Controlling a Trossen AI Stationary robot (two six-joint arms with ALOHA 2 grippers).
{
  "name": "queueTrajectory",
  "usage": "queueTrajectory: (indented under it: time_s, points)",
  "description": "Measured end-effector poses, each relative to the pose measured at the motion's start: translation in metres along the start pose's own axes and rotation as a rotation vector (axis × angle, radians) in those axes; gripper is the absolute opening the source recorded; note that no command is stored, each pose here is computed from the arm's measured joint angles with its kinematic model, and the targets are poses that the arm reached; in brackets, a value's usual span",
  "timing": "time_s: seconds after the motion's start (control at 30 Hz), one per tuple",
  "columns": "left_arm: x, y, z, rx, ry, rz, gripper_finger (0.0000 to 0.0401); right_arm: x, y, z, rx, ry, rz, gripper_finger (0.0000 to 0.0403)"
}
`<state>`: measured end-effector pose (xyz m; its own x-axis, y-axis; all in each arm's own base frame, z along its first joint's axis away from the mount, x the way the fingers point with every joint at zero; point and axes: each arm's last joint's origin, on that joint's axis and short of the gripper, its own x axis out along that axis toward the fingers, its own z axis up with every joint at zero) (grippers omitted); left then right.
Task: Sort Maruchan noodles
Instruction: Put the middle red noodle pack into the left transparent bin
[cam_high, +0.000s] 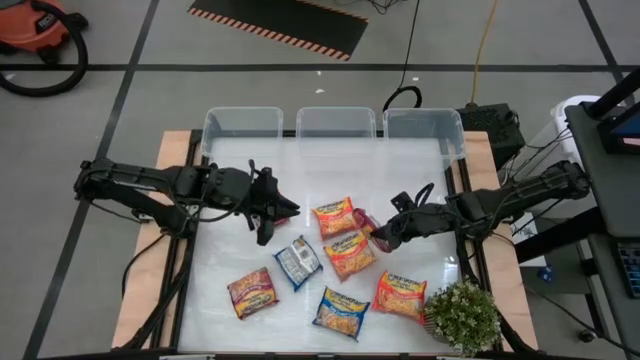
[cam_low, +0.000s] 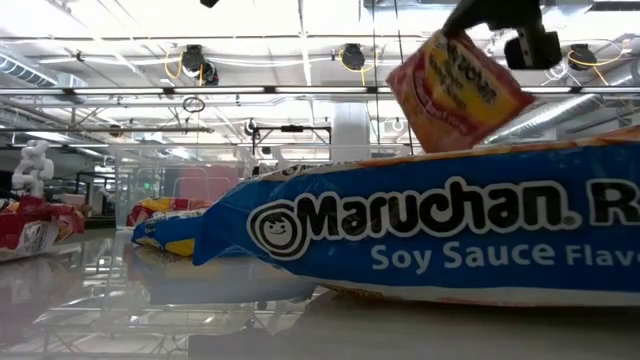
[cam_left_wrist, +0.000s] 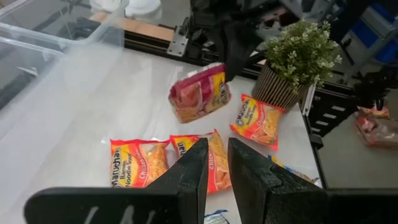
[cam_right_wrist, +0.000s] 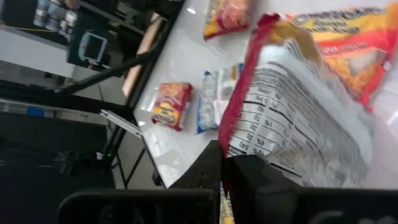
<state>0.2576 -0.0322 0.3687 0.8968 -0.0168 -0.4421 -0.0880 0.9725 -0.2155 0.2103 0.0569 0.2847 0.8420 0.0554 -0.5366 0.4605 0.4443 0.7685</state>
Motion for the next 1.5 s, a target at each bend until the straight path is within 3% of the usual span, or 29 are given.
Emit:
queueTrajectory:
  time_s: [0.23,0.53,0.67,0.9,1.13,1.33,1.5]
  points:
    - [0.000,0.002,0.002,-0.009,-0.016,0.017,0.0083,-0.013,0.026,0.013,-0.065,-0.035,0.085,0.0000]
    - [0.003,0.004,0.012,-0.043,-0.113,0.018,0.0202,-0.041,0.063,0.036,-0.220,-0.121,0.211,0.0000]
    - [0.002,0.004,0.016,-0.042,-0.165,0.058,0.0234,-0.053,0.075,0.048,-0.290,-0.127,0.272,0.0000]
    - [0.000,0.002,0.029,-0.086,-0.316,0.044,0.0242,-0.073,0.091,0.069,-0.435,-0.162,0.391,0.0000]
    - [0.021,-0.004,0.040,-0.129,-0.446,-0.021,0.0242,-0.082,0.096,0.089,-0.530,-0.146,0.548,0.0000]
    - [0.046,-0.010,0.046,-0.133,-0.571,-0.108,0.0243,-0.086,0.093,0.100,-0.563,-0.078,0.646,0.0000]
    - [0.064,-0.010,0.045,-0.148,-0.599,-0.130,0.0276,-0.087,0.088,0.109,-0.564,-0.043,0.671,0.0000]
